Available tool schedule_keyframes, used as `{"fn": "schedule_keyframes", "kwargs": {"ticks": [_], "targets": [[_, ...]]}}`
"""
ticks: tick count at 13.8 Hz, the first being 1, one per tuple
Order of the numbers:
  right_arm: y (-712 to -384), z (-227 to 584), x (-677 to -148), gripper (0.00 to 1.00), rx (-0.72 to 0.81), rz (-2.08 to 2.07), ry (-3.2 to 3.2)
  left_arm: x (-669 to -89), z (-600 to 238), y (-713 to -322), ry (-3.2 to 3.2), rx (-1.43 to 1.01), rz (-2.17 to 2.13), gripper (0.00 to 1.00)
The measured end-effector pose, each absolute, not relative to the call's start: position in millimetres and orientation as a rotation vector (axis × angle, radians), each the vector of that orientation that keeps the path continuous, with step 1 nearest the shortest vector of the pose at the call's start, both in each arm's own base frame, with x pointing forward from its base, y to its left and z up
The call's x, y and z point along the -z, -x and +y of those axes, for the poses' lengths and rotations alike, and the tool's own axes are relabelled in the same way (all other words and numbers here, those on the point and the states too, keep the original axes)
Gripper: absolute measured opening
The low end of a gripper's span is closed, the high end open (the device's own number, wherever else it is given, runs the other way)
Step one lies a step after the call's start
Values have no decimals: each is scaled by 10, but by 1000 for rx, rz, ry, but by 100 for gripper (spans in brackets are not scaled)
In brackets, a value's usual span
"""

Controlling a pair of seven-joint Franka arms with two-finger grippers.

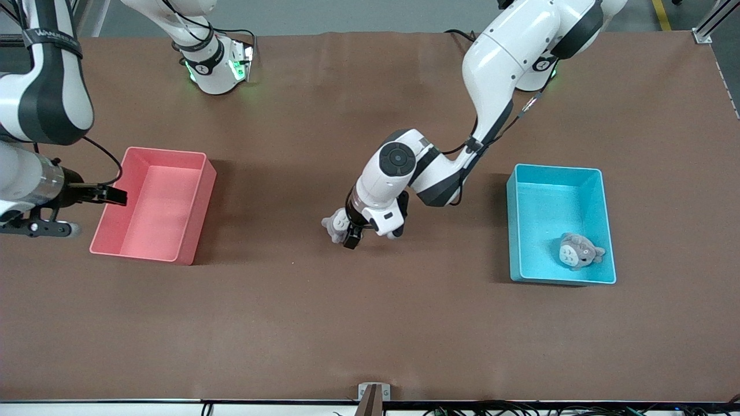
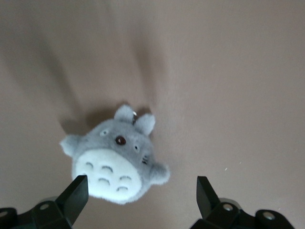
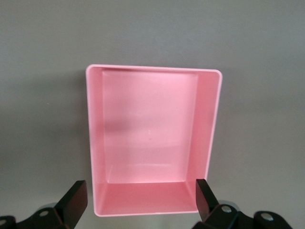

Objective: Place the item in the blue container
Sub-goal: 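Grasp the second plush with the left gripper while the right arm withdraws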

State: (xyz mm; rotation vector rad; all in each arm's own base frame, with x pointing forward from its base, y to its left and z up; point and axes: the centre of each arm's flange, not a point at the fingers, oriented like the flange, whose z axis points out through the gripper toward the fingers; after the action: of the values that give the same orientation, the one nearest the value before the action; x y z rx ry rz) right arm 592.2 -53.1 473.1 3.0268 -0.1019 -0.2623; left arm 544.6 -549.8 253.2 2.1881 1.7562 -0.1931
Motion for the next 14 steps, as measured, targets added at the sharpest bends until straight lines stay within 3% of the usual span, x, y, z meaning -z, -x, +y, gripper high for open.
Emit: {"fn": "schedule_keyframes", "kwargs": {"ticks": [5, 14], "targets": [[-5777, -423, -5051, 100, 235, -86, -3016, -2090, -5576, -5357, -2105, 200, 1890, 100], [-5725, -374, -5531, 100, 147, -107, -3067, -1836, -5687, -5243, -2058, 215, 1886, 100]]}}
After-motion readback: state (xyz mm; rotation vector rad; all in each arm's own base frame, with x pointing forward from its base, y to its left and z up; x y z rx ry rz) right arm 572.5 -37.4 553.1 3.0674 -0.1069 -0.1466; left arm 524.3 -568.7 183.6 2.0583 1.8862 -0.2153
